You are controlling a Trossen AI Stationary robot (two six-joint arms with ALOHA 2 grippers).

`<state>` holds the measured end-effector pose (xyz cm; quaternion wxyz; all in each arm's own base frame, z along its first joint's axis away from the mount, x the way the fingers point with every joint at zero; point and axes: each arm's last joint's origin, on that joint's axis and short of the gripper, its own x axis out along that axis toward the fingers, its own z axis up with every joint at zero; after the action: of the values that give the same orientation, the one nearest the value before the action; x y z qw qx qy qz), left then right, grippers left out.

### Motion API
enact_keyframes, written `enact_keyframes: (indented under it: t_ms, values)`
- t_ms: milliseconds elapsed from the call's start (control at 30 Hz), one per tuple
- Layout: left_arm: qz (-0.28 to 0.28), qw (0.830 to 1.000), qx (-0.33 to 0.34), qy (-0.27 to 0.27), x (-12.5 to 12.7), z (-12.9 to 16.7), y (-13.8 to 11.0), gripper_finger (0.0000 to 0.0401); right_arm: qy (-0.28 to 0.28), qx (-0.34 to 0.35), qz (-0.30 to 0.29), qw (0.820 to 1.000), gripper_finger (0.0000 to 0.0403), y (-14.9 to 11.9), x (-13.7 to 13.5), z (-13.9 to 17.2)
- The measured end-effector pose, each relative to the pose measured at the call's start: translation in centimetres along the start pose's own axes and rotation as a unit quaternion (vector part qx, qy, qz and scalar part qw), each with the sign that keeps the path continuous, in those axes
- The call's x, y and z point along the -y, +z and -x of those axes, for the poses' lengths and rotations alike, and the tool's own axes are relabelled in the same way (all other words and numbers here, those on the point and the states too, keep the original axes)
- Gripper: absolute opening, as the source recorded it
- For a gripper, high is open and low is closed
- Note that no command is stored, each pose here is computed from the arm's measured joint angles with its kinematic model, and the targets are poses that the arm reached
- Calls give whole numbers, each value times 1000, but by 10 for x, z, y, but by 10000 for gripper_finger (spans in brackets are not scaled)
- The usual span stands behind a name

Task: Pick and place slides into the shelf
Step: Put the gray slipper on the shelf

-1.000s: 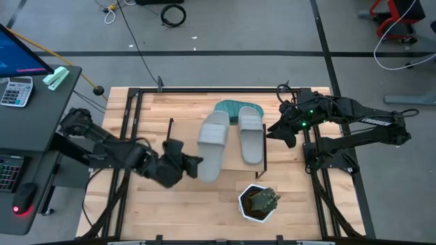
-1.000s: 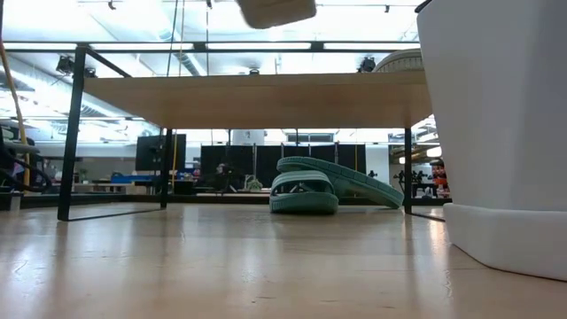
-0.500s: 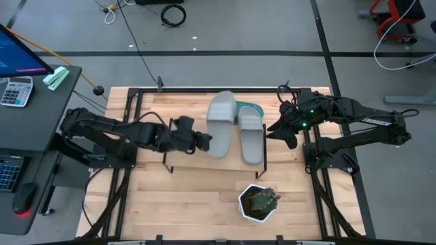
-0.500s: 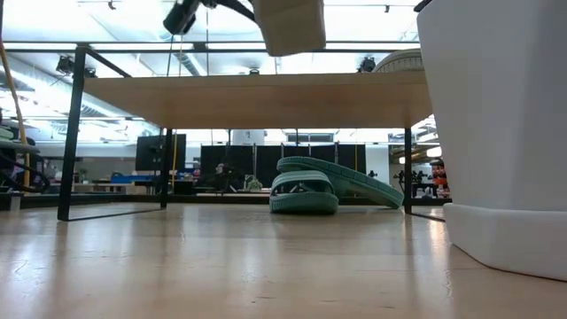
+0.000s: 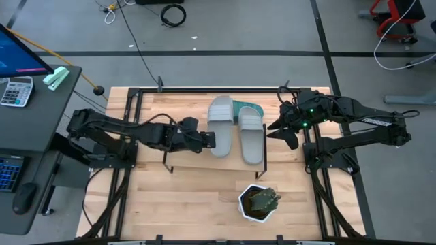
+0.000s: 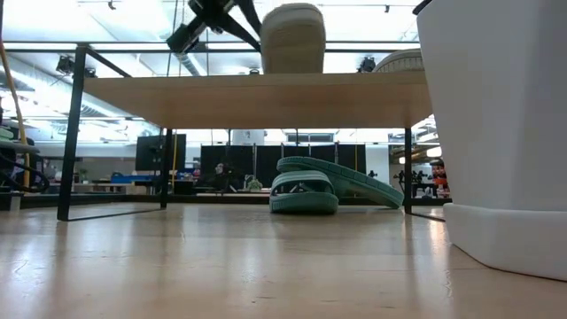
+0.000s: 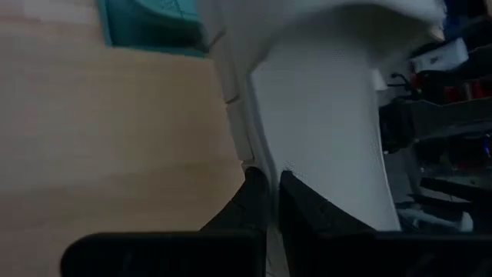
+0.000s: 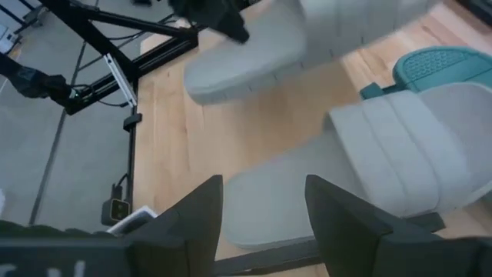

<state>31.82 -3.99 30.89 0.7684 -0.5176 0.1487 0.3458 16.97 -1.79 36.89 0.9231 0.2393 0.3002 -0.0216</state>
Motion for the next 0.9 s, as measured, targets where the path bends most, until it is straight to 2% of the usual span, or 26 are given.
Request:
enact_keyframes:
  t_ms: [167,467,900]
  values:
    - [2,1000,-2,5,12,-12,-1,17,1,-1,1,1000,193,1,4,1]
    - [-43,996,-16,79,18,-26,-3,17,8,-4,-1,1000,193,2,6,2]
    - [-32,996,-16,86,18,-28,-3,17,8,-6,-5,1000,193,1,6,2]
